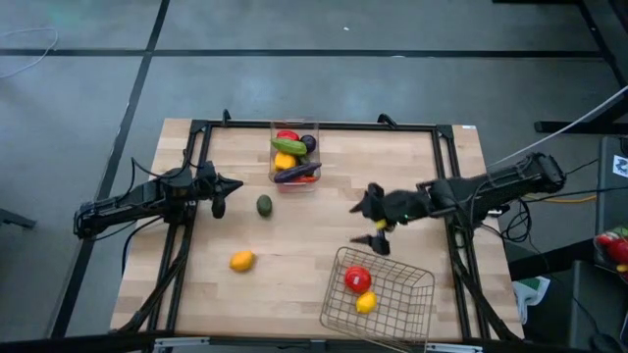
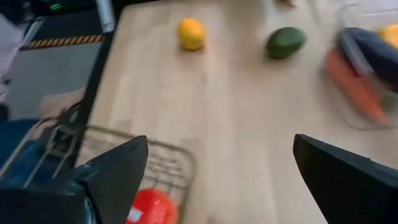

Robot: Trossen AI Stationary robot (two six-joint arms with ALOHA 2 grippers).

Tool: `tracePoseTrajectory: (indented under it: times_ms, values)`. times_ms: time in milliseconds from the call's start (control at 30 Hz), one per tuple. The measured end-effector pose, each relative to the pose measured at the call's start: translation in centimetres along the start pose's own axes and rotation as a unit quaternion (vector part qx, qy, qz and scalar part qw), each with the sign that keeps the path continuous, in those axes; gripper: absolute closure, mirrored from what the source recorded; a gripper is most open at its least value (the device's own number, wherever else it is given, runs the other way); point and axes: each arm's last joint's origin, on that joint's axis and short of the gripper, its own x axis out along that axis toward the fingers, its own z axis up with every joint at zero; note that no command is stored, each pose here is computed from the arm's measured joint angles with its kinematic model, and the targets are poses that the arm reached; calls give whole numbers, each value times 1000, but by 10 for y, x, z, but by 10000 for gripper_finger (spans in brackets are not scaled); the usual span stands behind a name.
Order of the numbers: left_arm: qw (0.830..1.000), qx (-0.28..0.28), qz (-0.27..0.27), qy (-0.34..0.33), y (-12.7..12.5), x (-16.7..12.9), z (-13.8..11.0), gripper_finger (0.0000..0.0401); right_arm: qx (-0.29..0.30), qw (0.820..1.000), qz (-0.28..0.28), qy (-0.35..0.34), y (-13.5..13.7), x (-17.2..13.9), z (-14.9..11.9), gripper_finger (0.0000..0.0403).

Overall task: Sort produce into baskets
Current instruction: Put the green lime into the gold wire basket

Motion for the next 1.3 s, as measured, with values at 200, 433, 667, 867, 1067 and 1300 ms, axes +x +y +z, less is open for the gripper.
tracePoseTrajectory:
  times_ms: [200, 433, 667, 867, 1067, 1300]
  values:
    - [1000, -18, 11, -4, 1, 0, 0, 376, 30, 999, -39, -8, -26, 1, 6, 6]
    - [996, -82, 11, -13, 0, 0, 2, 274, 35, 997, -65, -13, -44, 1, 10, 6]
    - [987, -145, -27, -63, -4, -1, 13, 180, 30, 997, -70, -13, -48, 0, 10, 6]
    - [978, -188, -55, -72, -7, 1, 18, 139, 30, 997, -69, -13, -47, 0, 10, 6]
    - [969, -188, -108, -119, -17, 7, 34, 135, 19, 997, -69, -13, -47, 0, 10, 6]
    - [968, -188, -122, -112, -29, 17, 54, 134, 16, 997, -69, -12, -47, 0, 10, 6]
